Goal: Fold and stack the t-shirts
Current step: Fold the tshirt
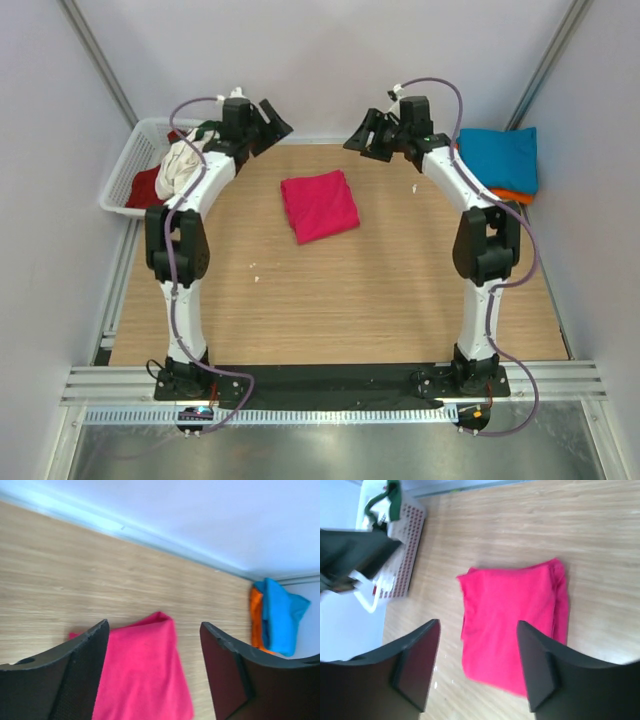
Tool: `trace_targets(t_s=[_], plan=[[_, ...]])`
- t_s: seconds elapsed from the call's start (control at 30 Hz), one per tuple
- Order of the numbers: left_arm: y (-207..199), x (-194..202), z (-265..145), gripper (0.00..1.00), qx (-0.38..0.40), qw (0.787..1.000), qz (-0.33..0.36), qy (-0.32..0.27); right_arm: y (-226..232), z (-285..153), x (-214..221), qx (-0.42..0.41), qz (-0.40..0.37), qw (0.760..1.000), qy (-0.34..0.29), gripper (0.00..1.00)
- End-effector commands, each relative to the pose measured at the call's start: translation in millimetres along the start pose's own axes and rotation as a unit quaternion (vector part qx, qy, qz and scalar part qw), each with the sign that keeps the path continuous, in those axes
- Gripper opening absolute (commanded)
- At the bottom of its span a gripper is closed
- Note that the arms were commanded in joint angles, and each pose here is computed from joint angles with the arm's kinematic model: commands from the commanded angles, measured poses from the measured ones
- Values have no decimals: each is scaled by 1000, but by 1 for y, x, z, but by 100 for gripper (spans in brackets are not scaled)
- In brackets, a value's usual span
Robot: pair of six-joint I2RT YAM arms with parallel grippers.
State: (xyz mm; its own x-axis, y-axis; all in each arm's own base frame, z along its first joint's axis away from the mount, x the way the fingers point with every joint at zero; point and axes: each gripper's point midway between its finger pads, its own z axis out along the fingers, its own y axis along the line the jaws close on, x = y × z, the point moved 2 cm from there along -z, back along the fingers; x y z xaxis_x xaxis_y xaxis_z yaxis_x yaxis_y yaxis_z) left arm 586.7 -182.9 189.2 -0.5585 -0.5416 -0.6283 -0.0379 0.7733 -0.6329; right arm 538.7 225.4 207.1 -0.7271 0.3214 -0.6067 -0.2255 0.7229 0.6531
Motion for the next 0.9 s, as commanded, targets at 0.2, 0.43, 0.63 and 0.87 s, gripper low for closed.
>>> trace_targets(t_s=[0.2,0.43,0.63,0.87], plan=[[-44,8,-29,15,41,998,-52,-10,-23,-21,81,36,-16,997,74,33],[-16,36,12,0,21,996,-87,12,-50,-8,121,65,-6,991,119,12],[11,59,36,0,-4,995,-97,33,-67,-12,141,93,-3,986,141,8],[38,65,54,0,-21,993,-106,43,-77,-19,166,107,-6,981,164,6]])
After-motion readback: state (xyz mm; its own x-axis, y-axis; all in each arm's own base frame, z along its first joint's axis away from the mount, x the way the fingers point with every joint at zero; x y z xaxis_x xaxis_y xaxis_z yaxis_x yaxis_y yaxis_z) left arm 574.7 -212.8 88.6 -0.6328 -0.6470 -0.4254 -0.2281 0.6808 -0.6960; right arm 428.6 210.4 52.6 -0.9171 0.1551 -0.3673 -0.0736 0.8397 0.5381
